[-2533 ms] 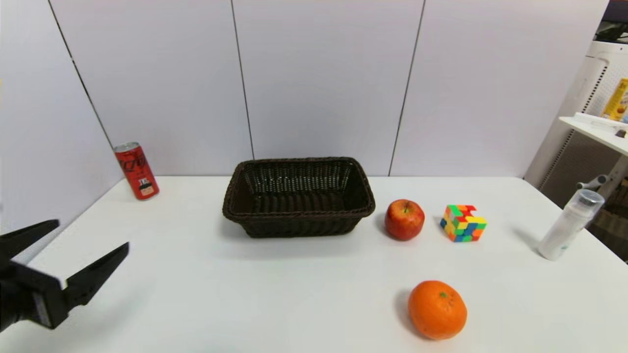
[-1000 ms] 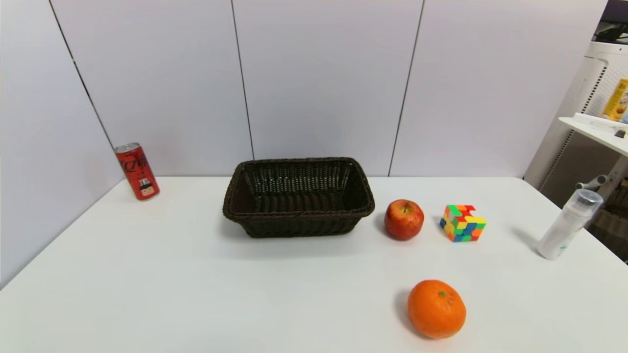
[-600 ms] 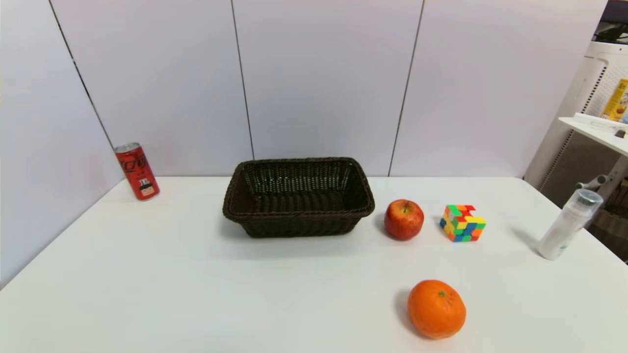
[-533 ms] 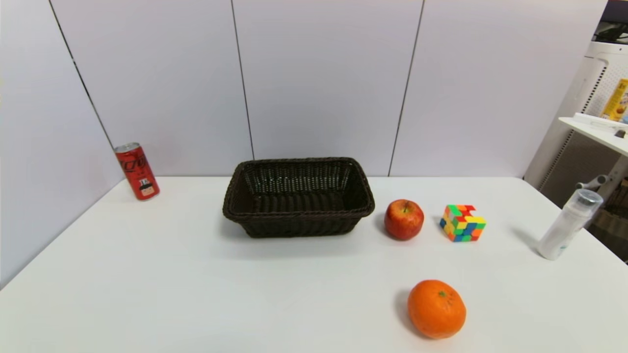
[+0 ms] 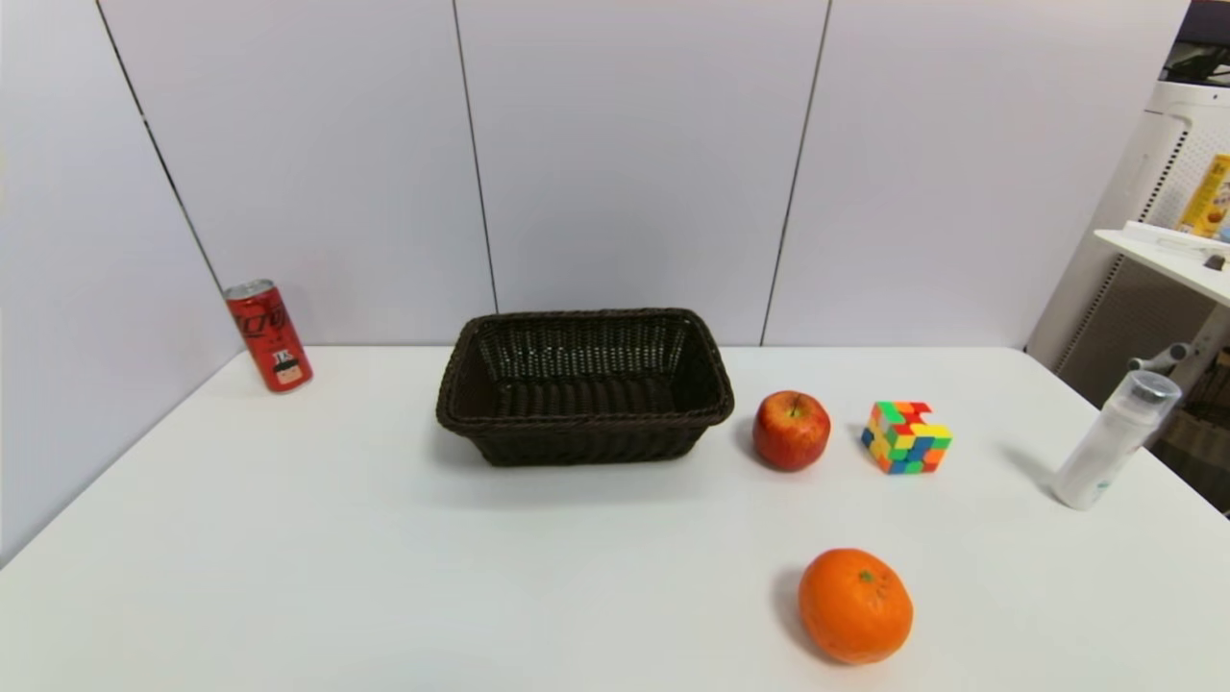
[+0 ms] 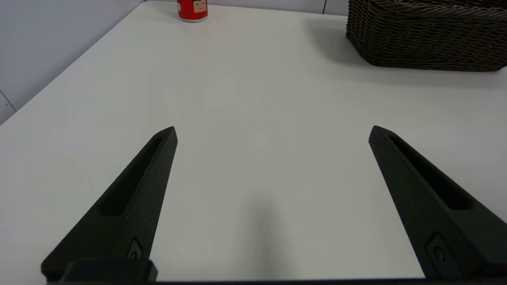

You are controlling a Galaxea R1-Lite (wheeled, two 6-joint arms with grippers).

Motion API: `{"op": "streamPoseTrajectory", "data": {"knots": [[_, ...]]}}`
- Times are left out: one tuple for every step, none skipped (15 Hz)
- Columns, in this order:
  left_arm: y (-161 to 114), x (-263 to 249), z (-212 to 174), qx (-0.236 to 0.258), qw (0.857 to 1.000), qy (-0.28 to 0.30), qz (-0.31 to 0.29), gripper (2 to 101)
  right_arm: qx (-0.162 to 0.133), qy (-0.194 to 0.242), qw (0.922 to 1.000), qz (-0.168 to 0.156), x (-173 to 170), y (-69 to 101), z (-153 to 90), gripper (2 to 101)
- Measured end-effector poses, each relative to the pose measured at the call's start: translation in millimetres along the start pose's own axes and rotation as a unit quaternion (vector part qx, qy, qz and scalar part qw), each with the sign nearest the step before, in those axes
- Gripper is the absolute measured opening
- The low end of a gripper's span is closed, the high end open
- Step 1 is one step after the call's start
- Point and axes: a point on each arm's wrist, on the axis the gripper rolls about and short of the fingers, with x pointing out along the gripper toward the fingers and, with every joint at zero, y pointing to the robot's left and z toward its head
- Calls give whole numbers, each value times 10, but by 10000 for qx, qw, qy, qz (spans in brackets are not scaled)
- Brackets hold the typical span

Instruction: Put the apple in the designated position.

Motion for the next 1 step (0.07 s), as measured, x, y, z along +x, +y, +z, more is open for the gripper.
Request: {"op": "streamPoseTrajectory", "data": {"knots": [[0, 0, 0, 0, 10000, 2, 1, 978, -2, 2, 10000, 0, 0, 0, 0, 973]]}}
